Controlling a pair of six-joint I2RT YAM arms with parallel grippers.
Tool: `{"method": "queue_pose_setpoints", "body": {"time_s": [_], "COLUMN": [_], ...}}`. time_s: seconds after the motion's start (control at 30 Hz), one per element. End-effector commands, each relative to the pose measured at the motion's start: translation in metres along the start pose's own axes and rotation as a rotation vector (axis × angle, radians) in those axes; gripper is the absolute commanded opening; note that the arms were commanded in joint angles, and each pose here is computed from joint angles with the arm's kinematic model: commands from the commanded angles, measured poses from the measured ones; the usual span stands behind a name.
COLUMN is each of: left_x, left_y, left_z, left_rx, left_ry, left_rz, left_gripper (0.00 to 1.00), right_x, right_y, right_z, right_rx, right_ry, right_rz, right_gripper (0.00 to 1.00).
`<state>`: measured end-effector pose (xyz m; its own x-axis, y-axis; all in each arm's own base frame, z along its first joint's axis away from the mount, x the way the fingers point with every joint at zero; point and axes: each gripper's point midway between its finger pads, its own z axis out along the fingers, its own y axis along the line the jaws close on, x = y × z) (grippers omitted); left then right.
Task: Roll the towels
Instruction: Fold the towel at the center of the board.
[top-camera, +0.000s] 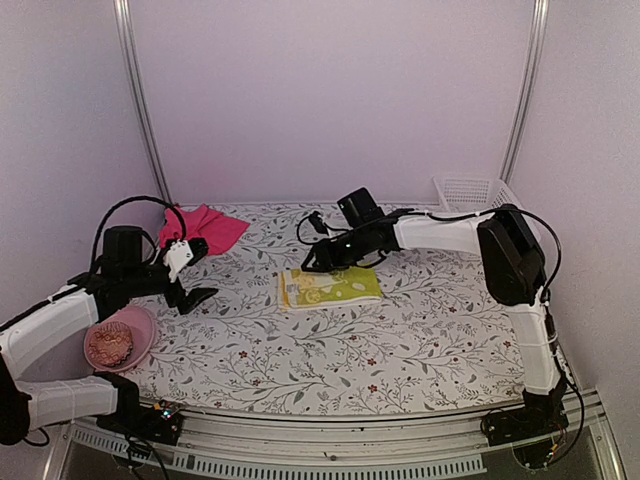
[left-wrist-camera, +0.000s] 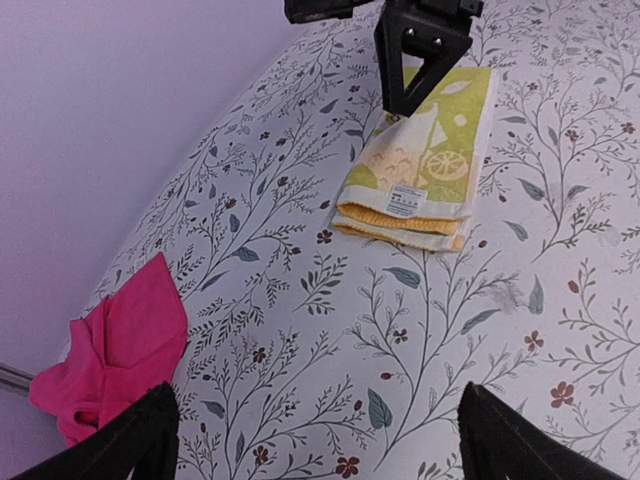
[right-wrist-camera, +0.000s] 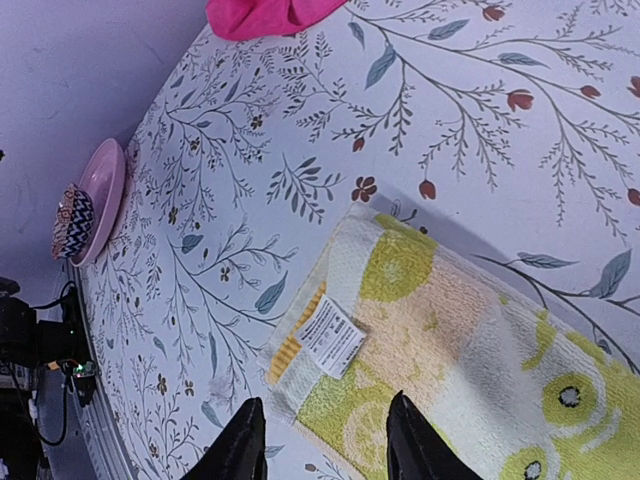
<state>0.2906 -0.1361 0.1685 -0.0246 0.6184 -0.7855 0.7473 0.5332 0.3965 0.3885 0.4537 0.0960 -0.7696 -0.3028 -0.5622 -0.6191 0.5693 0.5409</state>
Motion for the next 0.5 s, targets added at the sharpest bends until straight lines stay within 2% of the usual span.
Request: {"method": "queue_pose_setpoints", "body": {"time_s": [0.0, 0.1, 0.23, 0.3, 0.47], "left_x": [-0.005, -0.013, -0.035, -0.047, -0.086], "left_y": [0.0, 0.002, 0.004, -0.001, -0.031], "left_z": [0.004, 0.012, 0.034, 0.052, 0.096], "left_rx": [0.032, 0.064, 0.119, 0.146, 0.283], "left_ry": [-0.034, -0.054, -0.071, -0.062, -0.071], "left_rz": [-0.029, -0.042, -0.019, 0.0, -0.003], "left_gripper": [0.97, 0.97, 0.97, 0.93, 0.72], "right_x": [-0.01, -0.013, -0.016, -0.011, 0.001], "right_y": [0.026, 0.029, 0.011, -0.002, -0.035], "right_z": [0.004, -0.01, -0.041, -0.056, -0.077], "right_rx": [-0.098, -0.081, -0.004, 0.011, 0.066], "right_ry": [-0.02, -0.04, -0.094, -0.13, -0.186], "right_rz": [-0.037, -0.062, -0.047, -0.029, 0.018], "right_gripper": [0.44, 0.45, 0.43, 0.41, 0.32]}}
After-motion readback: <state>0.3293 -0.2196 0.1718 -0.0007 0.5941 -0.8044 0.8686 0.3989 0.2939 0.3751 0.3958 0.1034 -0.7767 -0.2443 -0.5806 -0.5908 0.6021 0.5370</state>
